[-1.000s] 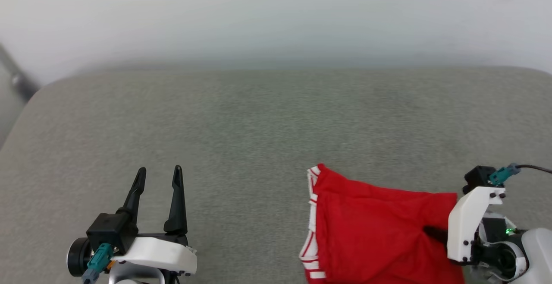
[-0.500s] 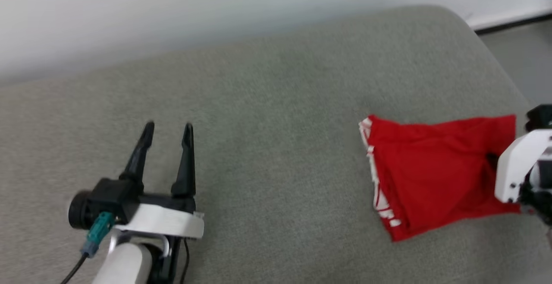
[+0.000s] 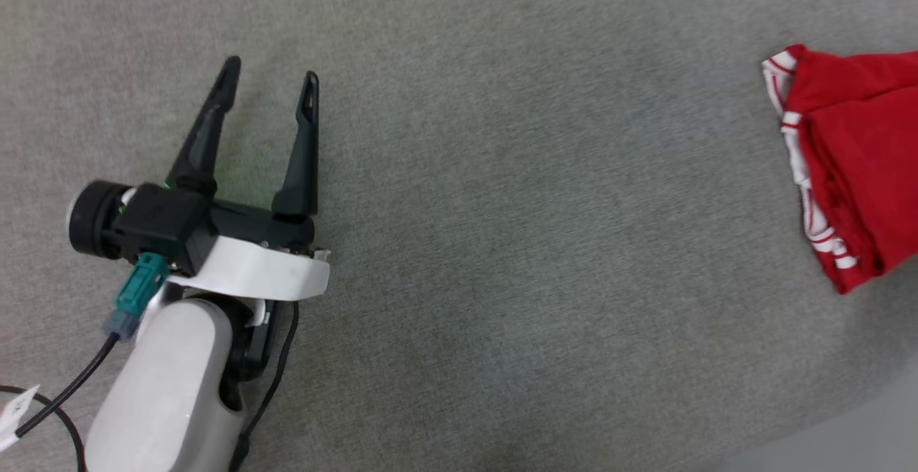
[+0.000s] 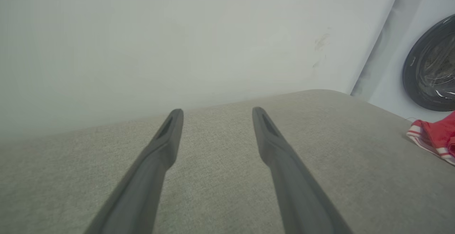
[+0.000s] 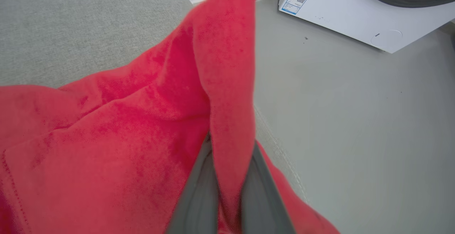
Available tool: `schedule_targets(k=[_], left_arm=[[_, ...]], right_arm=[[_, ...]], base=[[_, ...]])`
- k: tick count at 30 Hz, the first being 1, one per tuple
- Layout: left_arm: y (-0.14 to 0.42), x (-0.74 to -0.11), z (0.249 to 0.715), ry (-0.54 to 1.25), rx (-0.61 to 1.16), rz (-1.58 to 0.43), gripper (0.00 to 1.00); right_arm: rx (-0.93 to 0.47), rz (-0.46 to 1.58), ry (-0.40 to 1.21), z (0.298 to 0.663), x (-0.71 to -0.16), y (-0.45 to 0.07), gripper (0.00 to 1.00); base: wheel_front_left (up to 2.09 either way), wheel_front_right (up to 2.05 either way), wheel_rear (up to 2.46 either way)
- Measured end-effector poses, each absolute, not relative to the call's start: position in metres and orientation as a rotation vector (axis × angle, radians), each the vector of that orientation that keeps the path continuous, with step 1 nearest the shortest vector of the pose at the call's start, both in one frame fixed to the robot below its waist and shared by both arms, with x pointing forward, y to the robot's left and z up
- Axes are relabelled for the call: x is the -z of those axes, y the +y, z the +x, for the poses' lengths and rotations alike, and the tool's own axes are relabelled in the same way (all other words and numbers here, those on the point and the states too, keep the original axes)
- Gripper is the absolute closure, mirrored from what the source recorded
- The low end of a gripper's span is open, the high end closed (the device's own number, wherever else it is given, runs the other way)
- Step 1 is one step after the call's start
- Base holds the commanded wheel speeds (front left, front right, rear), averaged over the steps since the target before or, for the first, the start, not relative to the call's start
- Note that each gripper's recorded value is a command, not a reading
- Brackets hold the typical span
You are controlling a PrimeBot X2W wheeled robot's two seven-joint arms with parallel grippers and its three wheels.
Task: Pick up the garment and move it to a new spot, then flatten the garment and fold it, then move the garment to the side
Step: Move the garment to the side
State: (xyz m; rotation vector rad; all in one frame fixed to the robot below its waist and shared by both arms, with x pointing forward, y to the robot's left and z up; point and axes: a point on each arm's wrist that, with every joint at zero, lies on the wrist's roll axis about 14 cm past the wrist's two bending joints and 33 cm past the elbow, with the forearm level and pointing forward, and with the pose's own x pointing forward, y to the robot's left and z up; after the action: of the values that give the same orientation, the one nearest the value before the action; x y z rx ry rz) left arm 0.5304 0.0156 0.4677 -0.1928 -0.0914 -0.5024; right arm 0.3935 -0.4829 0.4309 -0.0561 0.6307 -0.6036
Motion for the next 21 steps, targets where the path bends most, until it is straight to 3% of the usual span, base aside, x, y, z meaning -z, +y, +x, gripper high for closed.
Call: schedule_targets(k=[4,5,6,7,21], left_arm=[[0.022,-0.451,0.541,-0.071,0.494,-0.181,0.00],[0.023,-0.446,0.542,-0.063,0.493,-0.178,0.00],[0.024,-0.443,0.543,-0.059,0.493,-0.174,0.00],[0.025,-0.439,0.543,-0.050,0.493,-0.172,0.00],[0.028,-0.469,0.512,-0.060,0.477,-0.177,0.00]], right_arm=[[0.617,-0.079,0.632,0.405,-0.409,-0.484,0.97],[0.612,-0.089,0.644,0.407,-0.402,-0.482,0.69],[0.608,-0.096,0.653,0.408,-0.395,-0.480,0.31],[0.609,-0.100,0.665,0.408,-0.389,-0.479,0.00],[0.625,-0.226,0.640,0.354,-0.418,-0.489,0.00]], base=[[0.00,0.00,0.00],[0.00,0.00,0.00],[0.00,0.00,0.00],[0.00,0.00,0.00],[0.00,0.00,0.00]])
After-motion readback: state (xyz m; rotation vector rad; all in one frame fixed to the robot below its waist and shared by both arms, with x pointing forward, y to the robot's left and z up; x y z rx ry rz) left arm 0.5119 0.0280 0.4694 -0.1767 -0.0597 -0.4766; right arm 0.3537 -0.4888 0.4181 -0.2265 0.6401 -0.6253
